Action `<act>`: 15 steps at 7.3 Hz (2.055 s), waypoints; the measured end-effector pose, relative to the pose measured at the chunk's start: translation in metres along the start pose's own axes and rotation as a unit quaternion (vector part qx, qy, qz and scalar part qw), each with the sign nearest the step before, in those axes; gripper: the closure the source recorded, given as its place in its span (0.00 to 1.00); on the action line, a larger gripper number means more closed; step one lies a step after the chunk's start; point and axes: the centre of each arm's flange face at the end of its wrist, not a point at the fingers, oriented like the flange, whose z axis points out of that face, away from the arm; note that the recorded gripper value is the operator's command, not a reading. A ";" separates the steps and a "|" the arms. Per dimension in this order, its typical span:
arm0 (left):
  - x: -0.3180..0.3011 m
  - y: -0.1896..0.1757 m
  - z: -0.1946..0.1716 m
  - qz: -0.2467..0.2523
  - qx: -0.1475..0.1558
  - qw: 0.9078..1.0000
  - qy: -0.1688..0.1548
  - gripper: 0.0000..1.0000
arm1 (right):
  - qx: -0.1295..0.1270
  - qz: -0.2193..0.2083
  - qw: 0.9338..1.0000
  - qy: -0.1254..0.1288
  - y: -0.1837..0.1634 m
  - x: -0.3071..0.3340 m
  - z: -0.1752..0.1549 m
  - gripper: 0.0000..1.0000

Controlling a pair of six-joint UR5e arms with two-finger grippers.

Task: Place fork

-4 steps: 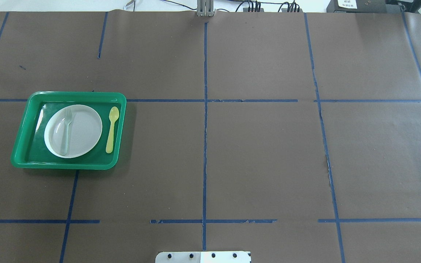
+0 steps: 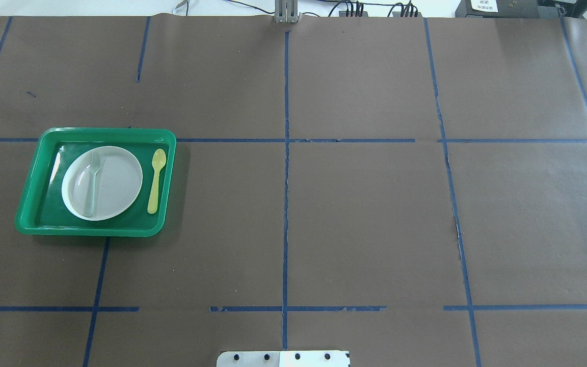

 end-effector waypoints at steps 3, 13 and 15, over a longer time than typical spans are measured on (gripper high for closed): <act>0.001 0.002 0.003 0.019 0.045 0.999 -0.002 0.00 | 0.000 0.000 1.000 0.000 0.000 0.000 0.000 0.00; 0.288 -0.037 0.160 -0.036 0.024 0.996 0.078 0.06 | 0.000 0.000 1.000 0.000 0.000 0.000 0.000 0.00; 0.305 -0.048 0.190 -0.060 0.015 0.996 0.064 0.06 | 0.000 0.000 1.000 0.000 0.000 0.000 0.000 0.00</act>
